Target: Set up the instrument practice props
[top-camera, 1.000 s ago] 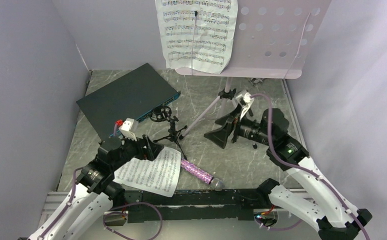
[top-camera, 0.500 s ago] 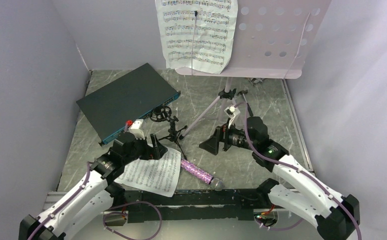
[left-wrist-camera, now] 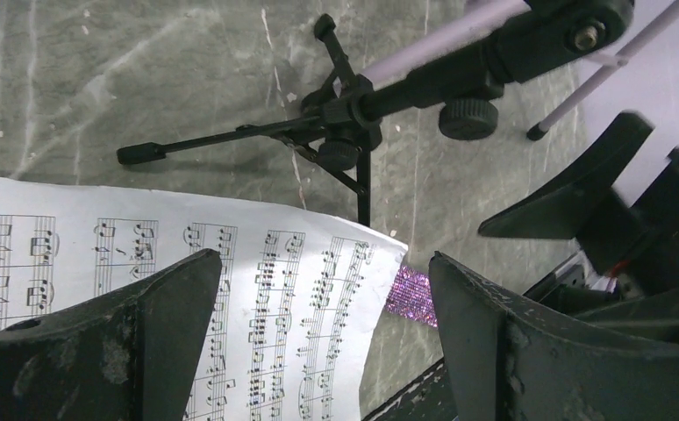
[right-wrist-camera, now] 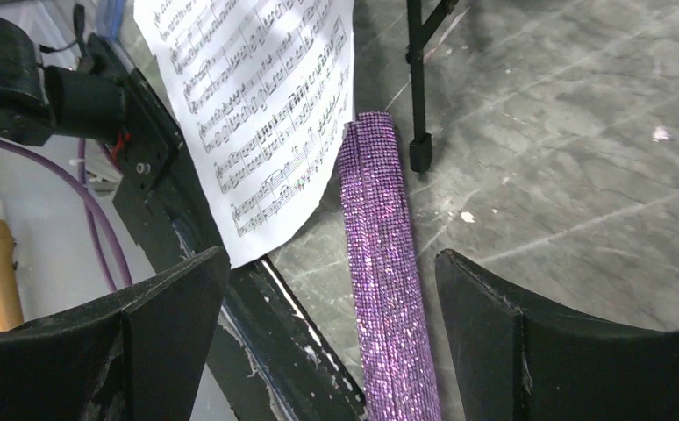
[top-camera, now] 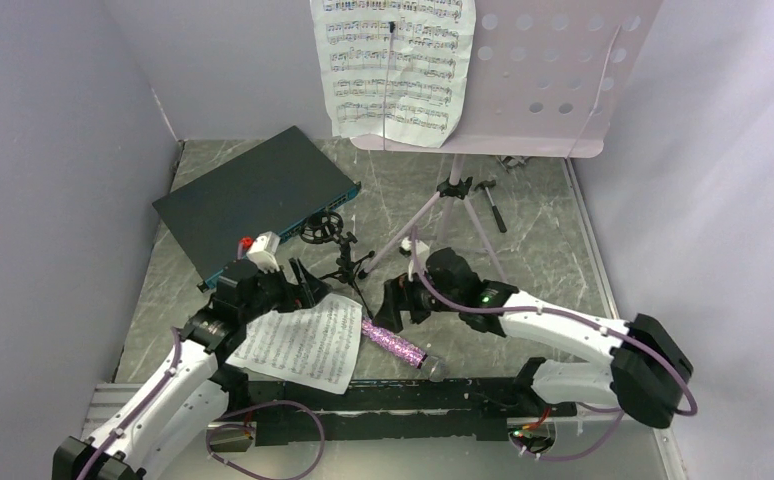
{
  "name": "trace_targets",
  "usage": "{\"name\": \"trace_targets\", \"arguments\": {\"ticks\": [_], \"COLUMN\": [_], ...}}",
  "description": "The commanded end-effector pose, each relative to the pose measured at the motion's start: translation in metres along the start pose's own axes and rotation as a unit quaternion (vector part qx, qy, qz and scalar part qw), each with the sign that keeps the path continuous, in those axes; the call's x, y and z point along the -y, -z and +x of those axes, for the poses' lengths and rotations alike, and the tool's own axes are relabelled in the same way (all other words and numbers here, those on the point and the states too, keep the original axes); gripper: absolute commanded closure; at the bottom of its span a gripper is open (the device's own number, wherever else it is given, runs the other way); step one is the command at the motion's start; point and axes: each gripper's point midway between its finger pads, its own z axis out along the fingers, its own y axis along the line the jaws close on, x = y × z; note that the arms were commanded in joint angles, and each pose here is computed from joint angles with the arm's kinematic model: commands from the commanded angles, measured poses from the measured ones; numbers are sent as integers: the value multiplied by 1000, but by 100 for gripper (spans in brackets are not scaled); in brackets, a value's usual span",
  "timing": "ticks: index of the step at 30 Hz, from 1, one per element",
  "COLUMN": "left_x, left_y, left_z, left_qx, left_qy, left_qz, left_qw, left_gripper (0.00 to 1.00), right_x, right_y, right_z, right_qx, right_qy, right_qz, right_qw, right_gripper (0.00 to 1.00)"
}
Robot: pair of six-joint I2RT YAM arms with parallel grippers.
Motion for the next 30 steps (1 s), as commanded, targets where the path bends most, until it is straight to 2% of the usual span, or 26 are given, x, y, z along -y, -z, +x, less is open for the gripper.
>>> {"name": "trace_targets", "arguments": {"ticks": [1, 10, 14, 22, 24, 27, 30], "left_x": [10, 15, 19, 30, 39, 59, 74], "left_y": [5, 25, 37, 63, 73, 90, 105], "left_z": [-14, -40, -56, -73, -78, -86, -94], "left_qx": [20, 66, 102, 143, 151, 160, 172], "left_qy": [34, 94, 90, 17, -11, -61, -105], "left_qz": [46, 102, 111, 90, 98, 119, 127], "left_qw": [998, 988, 985, 985, 984, 978, 971], "left_gripper": [6, 6, 6, 6, 6, 6, 6], "right_x": [-20, -23, -23, -25, -24, -22, -22], "right_y": [-20, -50, -61, -80, -85, -91, -96], "right_z": [-32, -25, -24, -28, -27, -26, -26], "right_qx": [46, 16, 9, 8, 3, -4, -9], "right_qy": [34, 54, 56, 63, 64, 66, 67], "right_qz": [-5, 16, 15, 20, 23, 26, 26], "right_qw": [998, 998, 998, 998, 998, 997, 997], "right_gripper": [10, 21, 28, 46, 54, 57, 65]}}
